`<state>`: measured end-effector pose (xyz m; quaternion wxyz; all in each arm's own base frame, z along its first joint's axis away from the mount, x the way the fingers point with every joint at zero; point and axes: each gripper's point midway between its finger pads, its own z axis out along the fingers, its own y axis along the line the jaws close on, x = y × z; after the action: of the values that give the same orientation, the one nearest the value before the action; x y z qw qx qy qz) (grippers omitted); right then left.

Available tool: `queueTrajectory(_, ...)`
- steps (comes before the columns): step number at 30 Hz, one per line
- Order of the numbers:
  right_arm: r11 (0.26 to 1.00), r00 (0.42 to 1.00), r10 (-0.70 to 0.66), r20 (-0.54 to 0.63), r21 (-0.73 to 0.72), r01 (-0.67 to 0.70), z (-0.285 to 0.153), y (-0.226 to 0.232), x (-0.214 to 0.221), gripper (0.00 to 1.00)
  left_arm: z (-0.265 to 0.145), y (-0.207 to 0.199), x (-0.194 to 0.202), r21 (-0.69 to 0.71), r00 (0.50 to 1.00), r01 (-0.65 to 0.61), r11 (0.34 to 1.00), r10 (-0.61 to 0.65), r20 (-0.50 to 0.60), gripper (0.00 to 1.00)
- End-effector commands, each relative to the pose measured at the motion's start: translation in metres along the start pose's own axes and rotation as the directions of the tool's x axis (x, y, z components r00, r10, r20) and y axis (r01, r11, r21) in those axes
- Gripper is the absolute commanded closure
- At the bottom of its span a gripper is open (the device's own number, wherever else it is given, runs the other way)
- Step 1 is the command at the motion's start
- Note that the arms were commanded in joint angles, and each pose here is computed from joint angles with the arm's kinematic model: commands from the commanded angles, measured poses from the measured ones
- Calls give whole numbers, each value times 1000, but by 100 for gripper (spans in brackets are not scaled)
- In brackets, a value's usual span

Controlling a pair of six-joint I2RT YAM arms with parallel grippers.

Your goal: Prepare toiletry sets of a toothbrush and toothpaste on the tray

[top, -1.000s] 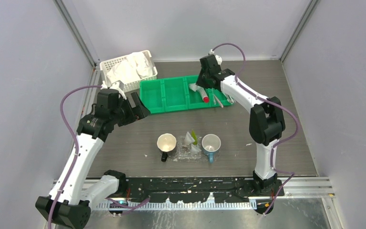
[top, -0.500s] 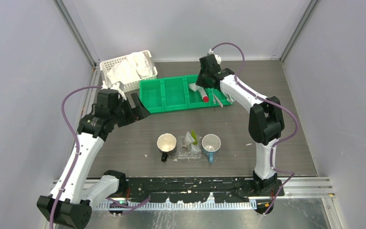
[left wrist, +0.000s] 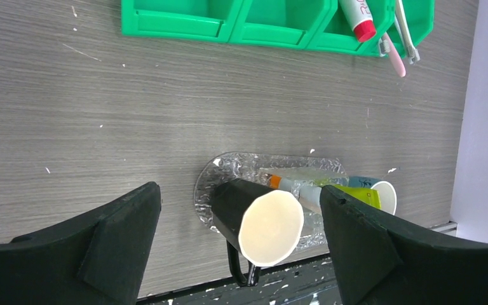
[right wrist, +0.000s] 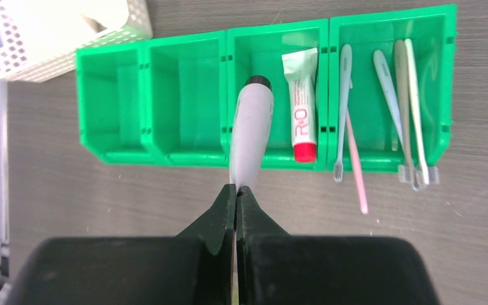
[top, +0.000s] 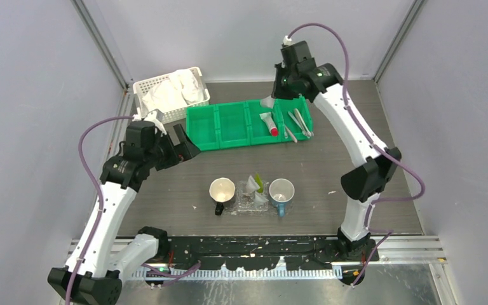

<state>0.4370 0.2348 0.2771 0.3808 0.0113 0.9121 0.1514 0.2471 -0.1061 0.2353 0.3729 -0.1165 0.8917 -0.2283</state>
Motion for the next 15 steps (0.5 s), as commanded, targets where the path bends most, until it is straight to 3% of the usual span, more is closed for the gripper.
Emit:
queueTrajectory(1,991,996,-84,43,-106,88,-108,12,-12,99,-8,-4,-1,25,1000,7,1000,-8,20,1)
queueTrajectory(9,931,980,-198,-10,-314,185,-210,41,28,99,-20,3,8,3,1000,10,1000,-10,13,0)
queueTrajectory(15,868,961,-272,-58,-445,219,-252,66,69,99,-33,0,10,20,999,23,1000,-23,30,0)
